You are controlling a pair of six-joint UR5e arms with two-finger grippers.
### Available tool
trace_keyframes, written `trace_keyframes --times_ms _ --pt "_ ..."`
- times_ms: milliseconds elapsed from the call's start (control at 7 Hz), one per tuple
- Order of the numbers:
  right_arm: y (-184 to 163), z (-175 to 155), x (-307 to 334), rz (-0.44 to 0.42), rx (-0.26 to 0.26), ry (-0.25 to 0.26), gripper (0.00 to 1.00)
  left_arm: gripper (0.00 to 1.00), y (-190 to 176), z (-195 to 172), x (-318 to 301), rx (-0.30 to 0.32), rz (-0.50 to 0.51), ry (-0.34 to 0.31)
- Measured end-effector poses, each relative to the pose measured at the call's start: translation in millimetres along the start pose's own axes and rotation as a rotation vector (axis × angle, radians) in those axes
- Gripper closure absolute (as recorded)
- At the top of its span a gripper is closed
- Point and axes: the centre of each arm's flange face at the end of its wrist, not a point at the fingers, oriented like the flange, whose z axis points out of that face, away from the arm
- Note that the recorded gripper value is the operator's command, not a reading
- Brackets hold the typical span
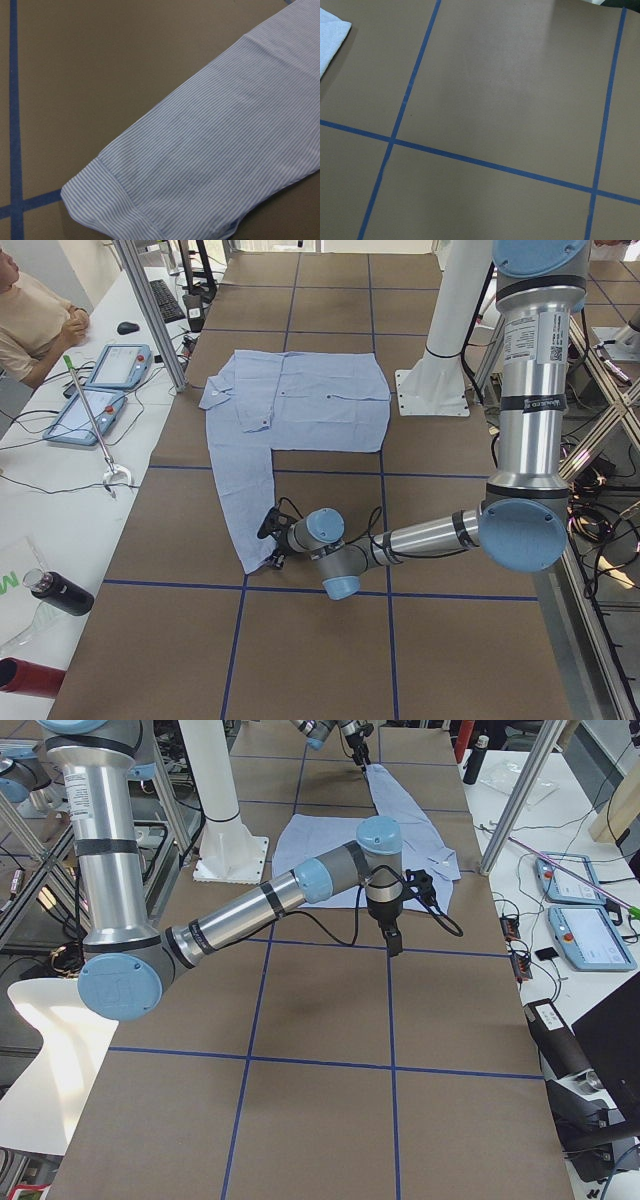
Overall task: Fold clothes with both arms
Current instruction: 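Grasp the sleeve cuff nearest the left gripper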
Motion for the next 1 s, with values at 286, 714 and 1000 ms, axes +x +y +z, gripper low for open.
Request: trace_keyframes --times_ms 286,714,1000 --pt "-0.8 -1.2 -1.1 -0.001 0.003 -0.001 0.00 1.00 4.2 0.7 -3.7 0.001 -0.012 0.000" --pt "-2.1 -3.8 -3.5 -0.003 0.009 -0.002 0.00 1.00 3.6 -1.0 -2.2 0.010 -0.010 0.010" --pt "-2.2 -4.9 -4.4 0.000 0.011 -0.002 0.00 1.00 -10.6 -6.9 14.6 0.024 0.001 0.051"
